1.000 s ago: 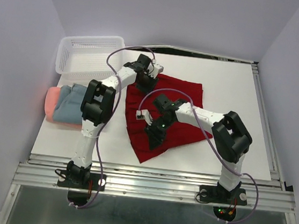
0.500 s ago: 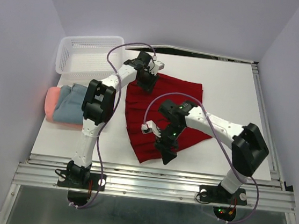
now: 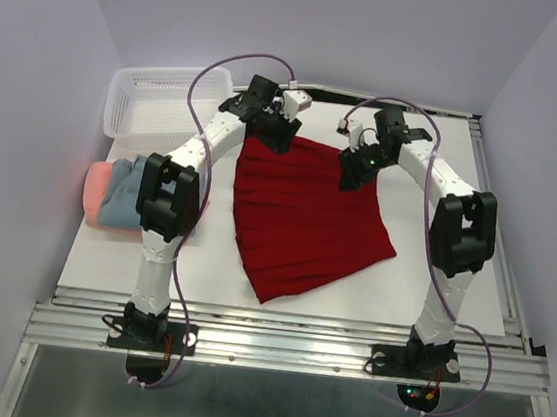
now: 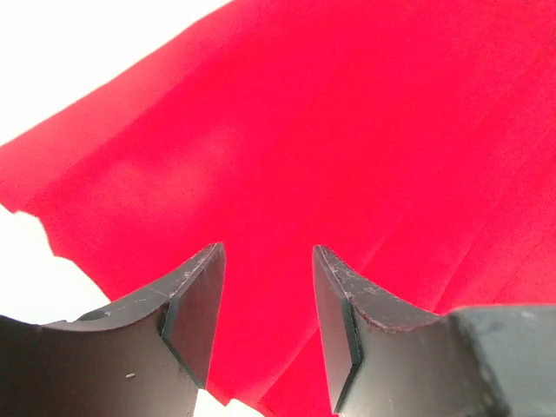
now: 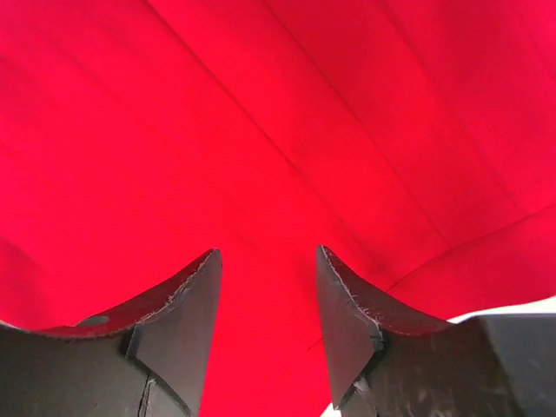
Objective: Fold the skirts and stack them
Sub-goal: Flatten the skirt out
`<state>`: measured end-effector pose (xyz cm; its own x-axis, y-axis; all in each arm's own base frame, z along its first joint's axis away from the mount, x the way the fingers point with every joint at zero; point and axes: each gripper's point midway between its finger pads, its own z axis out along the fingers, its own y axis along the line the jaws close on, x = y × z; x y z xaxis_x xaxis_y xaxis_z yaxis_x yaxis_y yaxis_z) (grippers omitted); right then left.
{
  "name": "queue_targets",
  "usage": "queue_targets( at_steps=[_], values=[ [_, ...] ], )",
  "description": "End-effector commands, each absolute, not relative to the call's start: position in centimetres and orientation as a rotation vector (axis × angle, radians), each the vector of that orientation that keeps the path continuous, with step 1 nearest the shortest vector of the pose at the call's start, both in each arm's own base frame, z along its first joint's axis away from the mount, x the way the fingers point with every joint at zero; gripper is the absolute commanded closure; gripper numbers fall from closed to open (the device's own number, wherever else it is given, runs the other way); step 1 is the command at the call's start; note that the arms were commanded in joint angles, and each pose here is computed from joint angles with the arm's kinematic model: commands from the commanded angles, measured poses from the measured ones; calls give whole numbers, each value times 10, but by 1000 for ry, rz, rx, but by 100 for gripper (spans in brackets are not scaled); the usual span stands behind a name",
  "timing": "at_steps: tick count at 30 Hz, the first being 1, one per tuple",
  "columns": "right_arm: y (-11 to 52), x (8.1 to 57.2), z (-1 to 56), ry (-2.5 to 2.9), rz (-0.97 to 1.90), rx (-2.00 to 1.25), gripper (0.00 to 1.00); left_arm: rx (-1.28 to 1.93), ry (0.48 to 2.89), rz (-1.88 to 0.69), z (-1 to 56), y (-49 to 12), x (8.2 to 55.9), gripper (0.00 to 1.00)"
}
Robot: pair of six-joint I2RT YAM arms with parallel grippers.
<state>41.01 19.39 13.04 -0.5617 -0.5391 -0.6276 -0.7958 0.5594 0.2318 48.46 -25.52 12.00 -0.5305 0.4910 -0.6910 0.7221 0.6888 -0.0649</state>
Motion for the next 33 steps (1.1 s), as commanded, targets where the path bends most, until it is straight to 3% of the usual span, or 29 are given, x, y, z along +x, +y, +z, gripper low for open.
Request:
queue_targets(
  at_steps=[1, 7, 11, 20, 23, 27, 29, 33],
  values=[
    [199, 425, 104, 2328, 581, -1127, 48, 930, 2090, -407, 175, -255, 504, 44],
    [182, 407, 52, 2436, 533, -1186, 48, 1000, 2190, -417, 126, -254, 489, 48],
    [169, 368, 30, 2497, 558, -1249, 50, 1109, 2230, -400, 97, -251, 470, 52],
    [146, 275, 12, 2542, 690, -1414, 49, 1490, 2275, -410, 39, -252, 370, 57],
    [147, 260, 20, 2514, 738, -1479, 48, 1606, 2348, -478, 13, -246, 315, 64],
    [153, 255, 55, 2498, 805, -1473, 45, 1698, 2336, -524, 11, -241, 279, 69],
    [155, 253, 82, 2510, 890, -1429, 44, 1705, 2305, -548, 23, -240, 279, 66],
    [149, 303, 136, 2428, 854, -1304, 36, 1746, 2157, -606, 66, -250, 304, 54]
  ],
)
